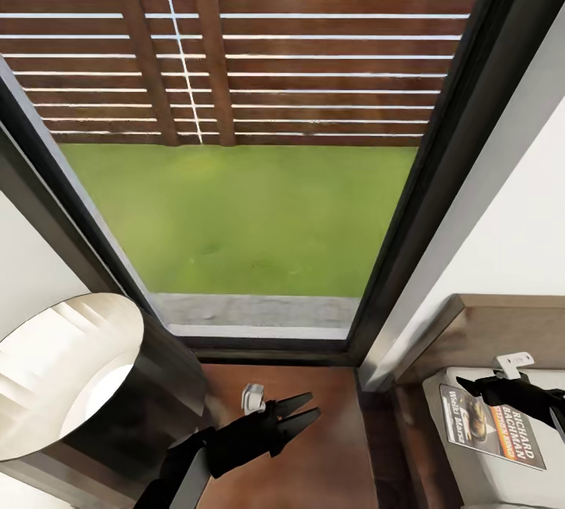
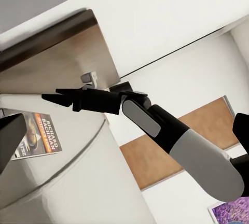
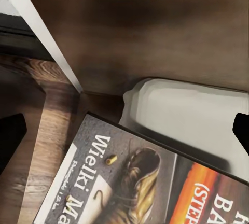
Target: In the bedroom, move the book from the bed onto either nightstand, and place the two sandals side by side next to the bed.
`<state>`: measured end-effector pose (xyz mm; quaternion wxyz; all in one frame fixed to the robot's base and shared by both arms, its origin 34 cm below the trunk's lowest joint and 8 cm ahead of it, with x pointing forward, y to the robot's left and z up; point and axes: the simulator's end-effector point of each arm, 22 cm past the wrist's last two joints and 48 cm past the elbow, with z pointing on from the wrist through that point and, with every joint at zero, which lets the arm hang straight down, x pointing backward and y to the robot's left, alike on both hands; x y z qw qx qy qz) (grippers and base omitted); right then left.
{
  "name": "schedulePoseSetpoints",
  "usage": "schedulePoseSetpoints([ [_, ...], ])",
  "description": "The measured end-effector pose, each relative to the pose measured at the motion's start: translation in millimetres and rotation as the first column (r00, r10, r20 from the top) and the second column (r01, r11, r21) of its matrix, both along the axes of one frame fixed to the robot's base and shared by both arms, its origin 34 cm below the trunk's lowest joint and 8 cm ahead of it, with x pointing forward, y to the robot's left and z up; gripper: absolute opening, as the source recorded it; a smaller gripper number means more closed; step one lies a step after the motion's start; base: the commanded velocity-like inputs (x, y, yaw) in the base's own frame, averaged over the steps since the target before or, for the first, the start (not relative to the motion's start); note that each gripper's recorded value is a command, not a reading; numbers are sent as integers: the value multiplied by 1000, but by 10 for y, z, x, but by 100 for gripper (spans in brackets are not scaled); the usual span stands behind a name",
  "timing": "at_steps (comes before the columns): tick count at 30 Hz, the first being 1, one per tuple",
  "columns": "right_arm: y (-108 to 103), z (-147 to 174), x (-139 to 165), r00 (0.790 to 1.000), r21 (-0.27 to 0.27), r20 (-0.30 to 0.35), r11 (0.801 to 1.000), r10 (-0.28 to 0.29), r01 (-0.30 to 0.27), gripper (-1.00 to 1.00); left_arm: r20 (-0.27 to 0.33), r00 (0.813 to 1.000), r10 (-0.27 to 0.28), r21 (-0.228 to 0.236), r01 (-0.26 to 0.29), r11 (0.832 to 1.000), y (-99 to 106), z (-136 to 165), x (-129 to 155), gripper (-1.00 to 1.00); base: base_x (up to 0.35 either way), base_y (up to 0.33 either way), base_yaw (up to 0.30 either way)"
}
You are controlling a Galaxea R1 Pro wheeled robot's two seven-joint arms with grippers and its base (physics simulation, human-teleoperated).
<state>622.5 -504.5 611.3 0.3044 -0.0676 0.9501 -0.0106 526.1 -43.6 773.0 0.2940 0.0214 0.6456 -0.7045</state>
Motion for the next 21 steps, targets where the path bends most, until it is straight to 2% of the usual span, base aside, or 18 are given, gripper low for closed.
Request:
schedulePoseSetpoints([
  [16,6,-256,-17,1000,0,1,1000,0,0,100,1,1000,0,0,0,1000,-1,-256,-25,100,0,0,0],
  [21,126,-307,-14,1000,20,1,1000,1,-1,100,1,1000,0,0,0,1000,-1,-256,-25,100,0,0,0],
])
